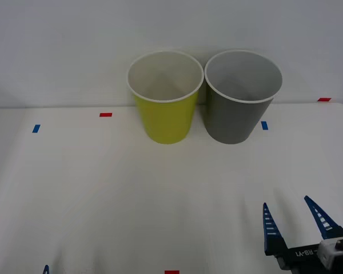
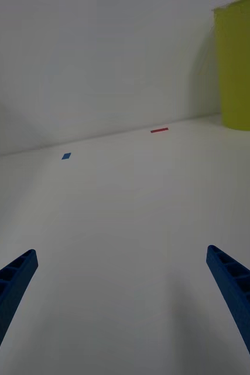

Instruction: Put cans in the gray bin and PET bottles in the light green bin.

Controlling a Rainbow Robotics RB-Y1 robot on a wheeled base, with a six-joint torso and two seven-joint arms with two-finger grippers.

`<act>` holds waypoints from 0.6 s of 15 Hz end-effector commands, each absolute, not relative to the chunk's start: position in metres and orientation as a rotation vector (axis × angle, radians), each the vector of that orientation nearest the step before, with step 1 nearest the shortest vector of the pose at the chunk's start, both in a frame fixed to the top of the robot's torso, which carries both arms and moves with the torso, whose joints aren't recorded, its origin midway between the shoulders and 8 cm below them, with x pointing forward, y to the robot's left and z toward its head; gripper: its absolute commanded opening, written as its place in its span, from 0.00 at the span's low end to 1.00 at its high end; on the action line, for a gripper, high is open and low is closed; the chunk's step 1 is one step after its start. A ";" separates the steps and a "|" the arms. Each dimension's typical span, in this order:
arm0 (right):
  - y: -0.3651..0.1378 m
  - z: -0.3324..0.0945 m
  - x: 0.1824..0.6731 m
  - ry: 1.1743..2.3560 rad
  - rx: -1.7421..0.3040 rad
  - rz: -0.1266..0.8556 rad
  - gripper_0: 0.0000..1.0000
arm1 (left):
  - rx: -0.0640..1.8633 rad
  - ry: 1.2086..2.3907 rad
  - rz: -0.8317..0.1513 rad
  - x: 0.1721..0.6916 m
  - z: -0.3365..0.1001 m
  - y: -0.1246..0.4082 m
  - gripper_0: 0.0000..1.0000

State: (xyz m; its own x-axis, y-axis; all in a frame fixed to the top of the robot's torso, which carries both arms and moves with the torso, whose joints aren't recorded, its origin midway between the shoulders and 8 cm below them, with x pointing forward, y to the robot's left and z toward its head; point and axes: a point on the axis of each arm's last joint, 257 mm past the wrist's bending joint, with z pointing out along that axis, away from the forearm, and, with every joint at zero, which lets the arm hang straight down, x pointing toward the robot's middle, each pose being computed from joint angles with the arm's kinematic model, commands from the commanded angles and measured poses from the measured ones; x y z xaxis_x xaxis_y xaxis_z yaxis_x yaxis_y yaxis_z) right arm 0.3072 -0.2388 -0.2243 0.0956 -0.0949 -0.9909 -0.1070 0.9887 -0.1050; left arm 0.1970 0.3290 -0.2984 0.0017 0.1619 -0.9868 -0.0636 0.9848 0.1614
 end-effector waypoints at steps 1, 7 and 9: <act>-0.244 -0.248 0.279 1.464 -0.159 -0.011 0.82 | 0.078 1.560 0.177 0.197 -0.298 0.329 1.00; -0.257 -0.277 0.230 1.493 -0.108 0.018 0.82 | 0.078 1.560 0.177 0.197 -0.298 0.329 1.00; -0.260 -0.278 0.222 1.501 -0.075 0.025 0.82 | 0.078 1.560 0.177 0.197 -0.298 0.329 1.00</act>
State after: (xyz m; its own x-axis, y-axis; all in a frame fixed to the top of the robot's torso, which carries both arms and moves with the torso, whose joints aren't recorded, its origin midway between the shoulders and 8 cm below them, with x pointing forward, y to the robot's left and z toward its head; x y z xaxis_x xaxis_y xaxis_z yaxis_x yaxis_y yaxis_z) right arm 0.2268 -0.2578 -0.2780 0.0734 -0.0457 -0.9963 -0.0729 0.9960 -0.0511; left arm 0.1970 0.3290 -0.2984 0.0017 0.1619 -0.9868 -0.0636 0.9848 0.1615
